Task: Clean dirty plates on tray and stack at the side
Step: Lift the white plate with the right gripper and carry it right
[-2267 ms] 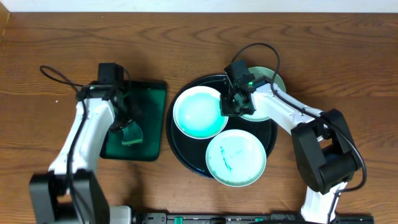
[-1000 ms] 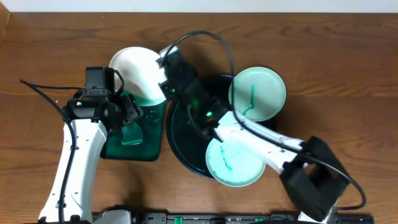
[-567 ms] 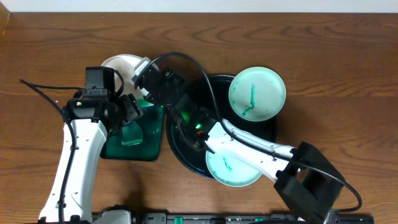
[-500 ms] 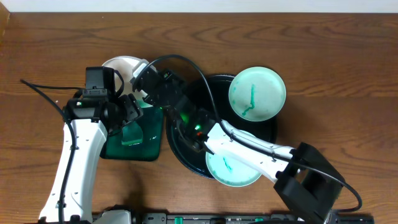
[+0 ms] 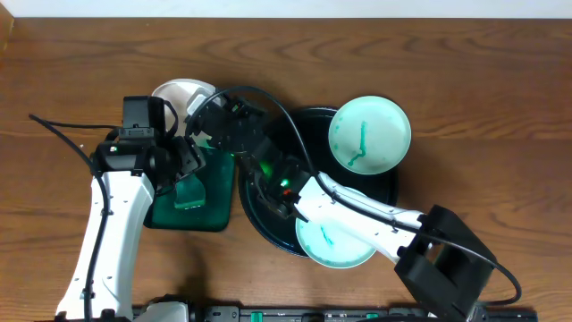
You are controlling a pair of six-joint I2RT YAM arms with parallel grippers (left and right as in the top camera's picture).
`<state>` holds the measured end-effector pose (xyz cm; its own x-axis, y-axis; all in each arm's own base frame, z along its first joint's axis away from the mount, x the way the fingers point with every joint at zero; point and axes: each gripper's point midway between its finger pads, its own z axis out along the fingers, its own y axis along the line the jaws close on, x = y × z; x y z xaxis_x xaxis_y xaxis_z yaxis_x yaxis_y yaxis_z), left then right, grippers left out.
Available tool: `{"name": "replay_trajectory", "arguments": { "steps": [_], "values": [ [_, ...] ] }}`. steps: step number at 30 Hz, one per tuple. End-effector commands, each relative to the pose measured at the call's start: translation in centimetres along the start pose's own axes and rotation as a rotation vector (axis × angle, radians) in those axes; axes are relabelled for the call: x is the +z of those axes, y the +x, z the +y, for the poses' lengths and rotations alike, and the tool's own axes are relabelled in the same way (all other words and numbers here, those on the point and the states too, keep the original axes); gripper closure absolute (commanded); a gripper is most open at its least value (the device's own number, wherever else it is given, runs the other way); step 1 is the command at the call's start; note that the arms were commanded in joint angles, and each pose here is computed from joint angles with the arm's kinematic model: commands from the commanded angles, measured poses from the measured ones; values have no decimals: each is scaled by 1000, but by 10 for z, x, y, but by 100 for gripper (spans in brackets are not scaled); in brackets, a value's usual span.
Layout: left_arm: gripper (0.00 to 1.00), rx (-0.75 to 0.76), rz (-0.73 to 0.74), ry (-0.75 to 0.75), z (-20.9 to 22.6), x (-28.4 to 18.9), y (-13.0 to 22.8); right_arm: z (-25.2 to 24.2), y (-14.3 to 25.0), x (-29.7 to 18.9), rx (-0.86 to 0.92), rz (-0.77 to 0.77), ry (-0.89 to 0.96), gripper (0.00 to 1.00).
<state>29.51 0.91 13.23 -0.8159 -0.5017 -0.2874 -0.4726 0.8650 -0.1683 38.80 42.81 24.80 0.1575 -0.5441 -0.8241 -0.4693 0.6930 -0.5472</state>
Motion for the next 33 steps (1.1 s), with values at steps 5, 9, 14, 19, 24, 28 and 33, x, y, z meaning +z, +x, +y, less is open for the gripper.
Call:
{"name": "replay_trajectory", "arguments": {
  "steps": [5, 9, 14, 19, 24, 28, 33],
  "values": [
    [20, -3, -14, 3, 0, -4, -5, -31, -32, -11, -37, -67, 101, 99],
    [20, -3, -14, 3, 0, -4, -5, -33, -34, -11, -72, -71, 115, 99],
    [20, -3, -14, 3, 0, -4, -5, -36, -37, -13, -91, -74, 137, 99],
    [20, -3, -14, 3, 0, -4, -5, -37, -38, -14, -104, -73, 149, 99],
    [20, -3, -14, 3, 0, -4, -5, -37, -39, -14, -103, -75, 151, 99],
    [20, -3, -15, 3, 0, -4, -5, -38, -39, -14, -101, -77, 152, 99],
    [20, -3, -14, 3, 0, -4, -5, -38, -39, -14, -101, -77, 152, 99]
  ]
}}
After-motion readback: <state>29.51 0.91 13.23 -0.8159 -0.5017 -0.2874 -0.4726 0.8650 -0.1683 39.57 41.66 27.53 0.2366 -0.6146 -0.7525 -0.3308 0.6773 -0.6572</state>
